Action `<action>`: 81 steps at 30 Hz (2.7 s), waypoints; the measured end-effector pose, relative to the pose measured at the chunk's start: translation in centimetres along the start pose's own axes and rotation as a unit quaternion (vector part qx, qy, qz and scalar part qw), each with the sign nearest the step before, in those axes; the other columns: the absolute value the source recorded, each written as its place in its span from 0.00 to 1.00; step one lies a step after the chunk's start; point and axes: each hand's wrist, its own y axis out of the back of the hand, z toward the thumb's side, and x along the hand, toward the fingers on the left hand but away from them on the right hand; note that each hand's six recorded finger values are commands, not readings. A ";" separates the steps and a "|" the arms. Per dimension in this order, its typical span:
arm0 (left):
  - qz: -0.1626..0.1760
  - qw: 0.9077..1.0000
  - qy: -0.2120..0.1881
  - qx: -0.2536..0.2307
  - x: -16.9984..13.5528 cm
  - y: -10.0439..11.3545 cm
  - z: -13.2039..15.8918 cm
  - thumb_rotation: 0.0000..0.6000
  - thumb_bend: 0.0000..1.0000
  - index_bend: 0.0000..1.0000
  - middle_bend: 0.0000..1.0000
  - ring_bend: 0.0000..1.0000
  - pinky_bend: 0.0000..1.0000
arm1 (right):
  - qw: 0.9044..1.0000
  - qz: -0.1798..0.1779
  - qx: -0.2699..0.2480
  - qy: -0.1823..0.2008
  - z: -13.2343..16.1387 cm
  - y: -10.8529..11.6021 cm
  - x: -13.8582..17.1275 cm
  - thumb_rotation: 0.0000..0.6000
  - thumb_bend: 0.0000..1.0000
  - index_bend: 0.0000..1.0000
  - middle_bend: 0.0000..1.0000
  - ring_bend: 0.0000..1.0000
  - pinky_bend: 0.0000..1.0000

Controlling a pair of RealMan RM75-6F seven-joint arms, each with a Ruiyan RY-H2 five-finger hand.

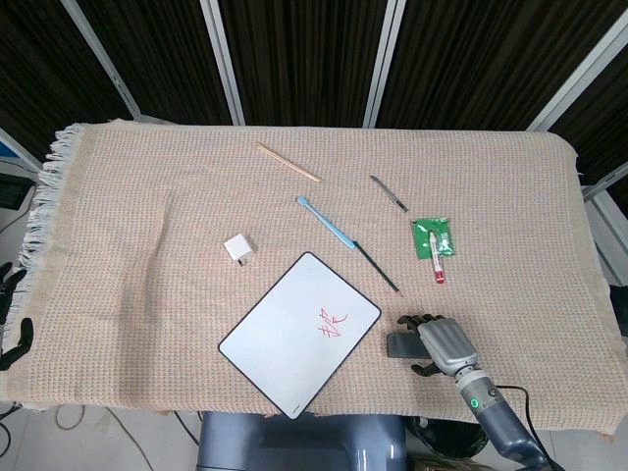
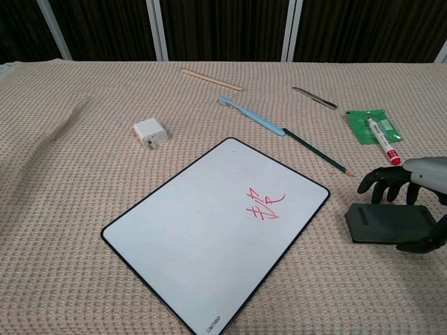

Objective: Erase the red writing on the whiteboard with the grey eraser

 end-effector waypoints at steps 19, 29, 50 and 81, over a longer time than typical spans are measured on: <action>0.001 1.000 0.002 0.001 0.0 0.0 0.0 1.00 0.53 0.09 0.01 0.00 0.00 | 1.000 0.003 0.001 0.006 1.1 0.0 -1.1 1.00 0.40 0.48 0.47 0.44 0.51; 0.001 1.000 0.002 0.000 0.0 0.0 0.0 1.00 0.52 0.09 0.01 0.00 0.00 | 0.999 -0.022 0.004 0.041 3.5 2.0 -2.5 1.00 0.40 0.48 0.49 0.45 0.52; -0.001 1.000 0.005 -0.005 0.1 0.1 -0.2 1.00 0.53 0.09 0.01 0.00 0.00 | 0.992 -0.053 0.013 0.117 14.5 4.5 -11.1 1.00 0.40 0.49 0.48 0.46 0.52; 0.000 1.000 0.002 -0.002 0.1 0.1 -0.1 1.00 0.53 0.09 0.01 0.00 0.00 | 0.983 0.036 0.099 0.150 15.0 -1.2 -8.1 1.00 0.40 0.49 0.49 0.46 0.52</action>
